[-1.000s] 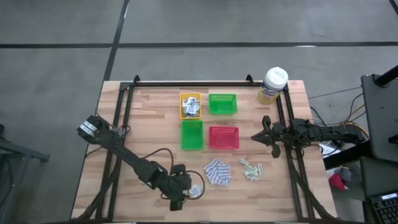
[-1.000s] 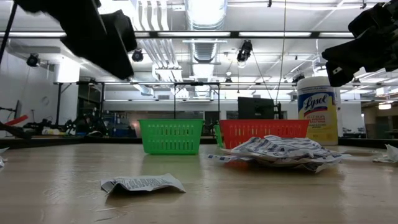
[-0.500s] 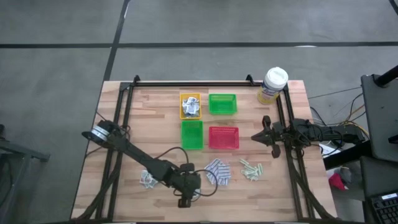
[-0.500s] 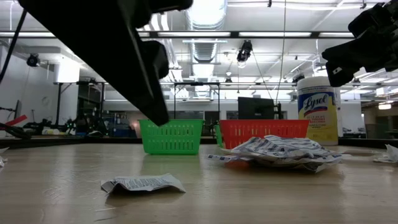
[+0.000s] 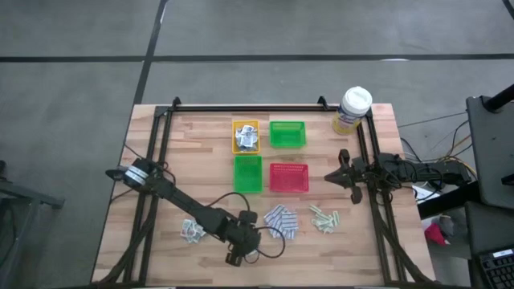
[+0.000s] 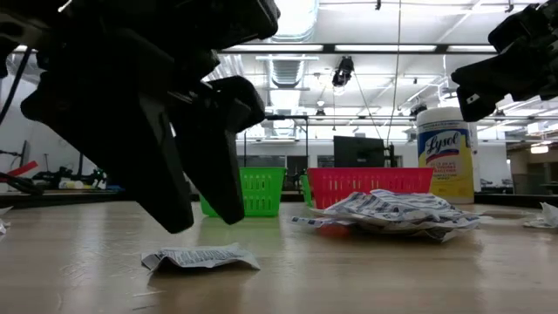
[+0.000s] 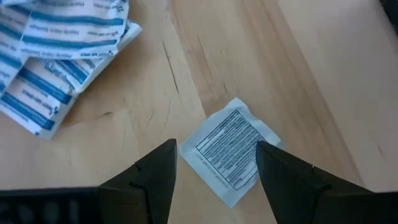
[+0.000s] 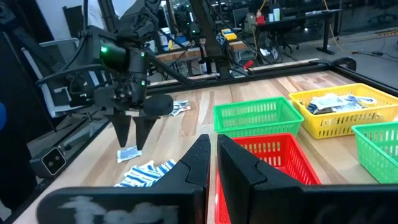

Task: Pick & Place First Aid Supplies
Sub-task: Put the blue alcohol pad into the yellow bin

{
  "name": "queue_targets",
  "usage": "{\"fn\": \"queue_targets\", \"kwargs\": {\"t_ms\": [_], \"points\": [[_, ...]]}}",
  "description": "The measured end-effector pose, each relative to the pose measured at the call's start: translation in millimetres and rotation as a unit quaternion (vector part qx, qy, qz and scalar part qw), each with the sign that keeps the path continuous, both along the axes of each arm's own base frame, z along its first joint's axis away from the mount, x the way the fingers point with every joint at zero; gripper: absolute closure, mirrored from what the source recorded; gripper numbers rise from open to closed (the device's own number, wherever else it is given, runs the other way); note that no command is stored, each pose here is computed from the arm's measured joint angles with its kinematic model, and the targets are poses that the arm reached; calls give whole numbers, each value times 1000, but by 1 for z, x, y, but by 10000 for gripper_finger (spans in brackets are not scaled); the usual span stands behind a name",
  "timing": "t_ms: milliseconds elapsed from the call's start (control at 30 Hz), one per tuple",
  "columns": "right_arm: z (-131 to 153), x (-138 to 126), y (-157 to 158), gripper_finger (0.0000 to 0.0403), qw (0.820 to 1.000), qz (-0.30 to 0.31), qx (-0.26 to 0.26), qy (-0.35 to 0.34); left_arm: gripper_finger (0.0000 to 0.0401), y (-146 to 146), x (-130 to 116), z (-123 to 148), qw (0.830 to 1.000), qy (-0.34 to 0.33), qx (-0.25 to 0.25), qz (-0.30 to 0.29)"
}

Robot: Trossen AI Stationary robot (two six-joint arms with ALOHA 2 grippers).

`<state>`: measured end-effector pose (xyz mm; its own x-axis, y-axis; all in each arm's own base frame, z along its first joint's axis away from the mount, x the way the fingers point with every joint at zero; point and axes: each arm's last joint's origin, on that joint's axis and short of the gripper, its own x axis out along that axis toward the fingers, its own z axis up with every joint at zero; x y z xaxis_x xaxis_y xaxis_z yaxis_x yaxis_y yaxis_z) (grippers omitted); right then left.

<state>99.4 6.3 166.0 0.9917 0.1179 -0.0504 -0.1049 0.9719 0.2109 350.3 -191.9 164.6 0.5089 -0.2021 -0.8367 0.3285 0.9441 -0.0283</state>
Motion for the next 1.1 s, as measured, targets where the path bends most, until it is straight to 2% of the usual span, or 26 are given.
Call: {"fn": "queue_targets", "kwargs": {"t_ms": [233, 400, 733, 1100], "points": [[0, 0, 0, 374, 1000, 0, 0, 0, 188, 3, 6, 10, 999, -2, 23, -27], [0, 0, 0, 374, 1000, 0, 0, 0, 188, 9, 11, 17, 999, 22, 34, -25], [0, 0, 0, 374, 1000, 0, 0, 0, 188, 7, 28, 2, 994, 100, 34, -37], [0, 0, 0, 374, 1000, 0, 0, 0, 192, 4, 35, 9, 994, 92, 38, -49]]}}
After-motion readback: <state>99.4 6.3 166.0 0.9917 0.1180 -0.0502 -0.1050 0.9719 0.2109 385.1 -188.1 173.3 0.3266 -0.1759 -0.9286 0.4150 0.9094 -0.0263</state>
